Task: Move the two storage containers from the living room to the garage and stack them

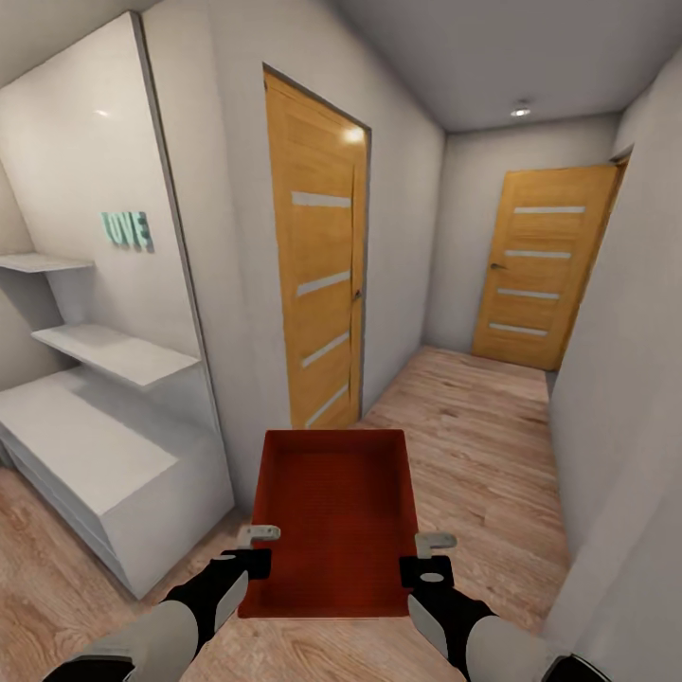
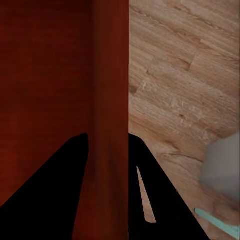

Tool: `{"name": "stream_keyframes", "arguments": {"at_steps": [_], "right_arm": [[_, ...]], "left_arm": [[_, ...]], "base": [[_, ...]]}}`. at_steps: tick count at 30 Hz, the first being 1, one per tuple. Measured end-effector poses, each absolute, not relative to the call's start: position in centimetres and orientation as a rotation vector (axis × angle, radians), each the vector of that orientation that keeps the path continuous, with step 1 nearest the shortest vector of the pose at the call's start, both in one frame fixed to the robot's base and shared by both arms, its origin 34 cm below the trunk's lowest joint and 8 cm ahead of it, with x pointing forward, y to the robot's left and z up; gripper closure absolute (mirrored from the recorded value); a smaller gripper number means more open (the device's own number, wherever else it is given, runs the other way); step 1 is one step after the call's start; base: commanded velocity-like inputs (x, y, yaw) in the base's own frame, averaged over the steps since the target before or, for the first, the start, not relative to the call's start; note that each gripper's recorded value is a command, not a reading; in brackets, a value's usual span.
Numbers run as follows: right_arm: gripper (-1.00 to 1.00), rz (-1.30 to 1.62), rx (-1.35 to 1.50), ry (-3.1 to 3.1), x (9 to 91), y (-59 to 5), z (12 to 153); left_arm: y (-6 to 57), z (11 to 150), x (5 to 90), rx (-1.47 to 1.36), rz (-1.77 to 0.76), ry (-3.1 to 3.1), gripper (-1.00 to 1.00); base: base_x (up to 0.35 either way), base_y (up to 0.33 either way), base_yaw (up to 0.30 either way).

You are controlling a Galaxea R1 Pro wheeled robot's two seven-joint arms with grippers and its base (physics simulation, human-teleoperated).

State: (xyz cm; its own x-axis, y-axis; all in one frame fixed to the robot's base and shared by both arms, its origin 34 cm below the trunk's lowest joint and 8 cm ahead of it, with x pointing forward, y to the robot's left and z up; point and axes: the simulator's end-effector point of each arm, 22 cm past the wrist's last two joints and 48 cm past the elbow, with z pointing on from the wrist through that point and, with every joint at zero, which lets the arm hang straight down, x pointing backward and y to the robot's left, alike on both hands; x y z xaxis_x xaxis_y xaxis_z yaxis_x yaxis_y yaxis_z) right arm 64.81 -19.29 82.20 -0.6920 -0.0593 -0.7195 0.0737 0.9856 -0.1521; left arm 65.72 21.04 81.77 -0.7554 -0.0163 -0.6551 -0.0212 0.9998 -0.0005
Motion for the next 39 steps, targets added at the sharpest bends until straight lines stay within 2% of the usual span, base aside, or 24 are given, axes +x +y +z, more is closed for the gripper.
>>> {"name": "stream_keyframes", "arguments": {"at_steps": [7, 39], "right_arm": [[1.0, -0.215, 0.011, 2.325, 64.81, -19.27, 82.21], [1.0, -0.215, 0.011, 2.325, 64.81, -19.32, 82.19]], "left_arm": [[21.05, 81.78, 65.74, -0.025, 0.009, 2.427, 1.0], [21.0, 81.77, 65.72, -0.026, 0.009, 2.427, 1.0]], "base": [[0.322, 0.0, -0.066], [0.322, 0.0, -0.228]]}}
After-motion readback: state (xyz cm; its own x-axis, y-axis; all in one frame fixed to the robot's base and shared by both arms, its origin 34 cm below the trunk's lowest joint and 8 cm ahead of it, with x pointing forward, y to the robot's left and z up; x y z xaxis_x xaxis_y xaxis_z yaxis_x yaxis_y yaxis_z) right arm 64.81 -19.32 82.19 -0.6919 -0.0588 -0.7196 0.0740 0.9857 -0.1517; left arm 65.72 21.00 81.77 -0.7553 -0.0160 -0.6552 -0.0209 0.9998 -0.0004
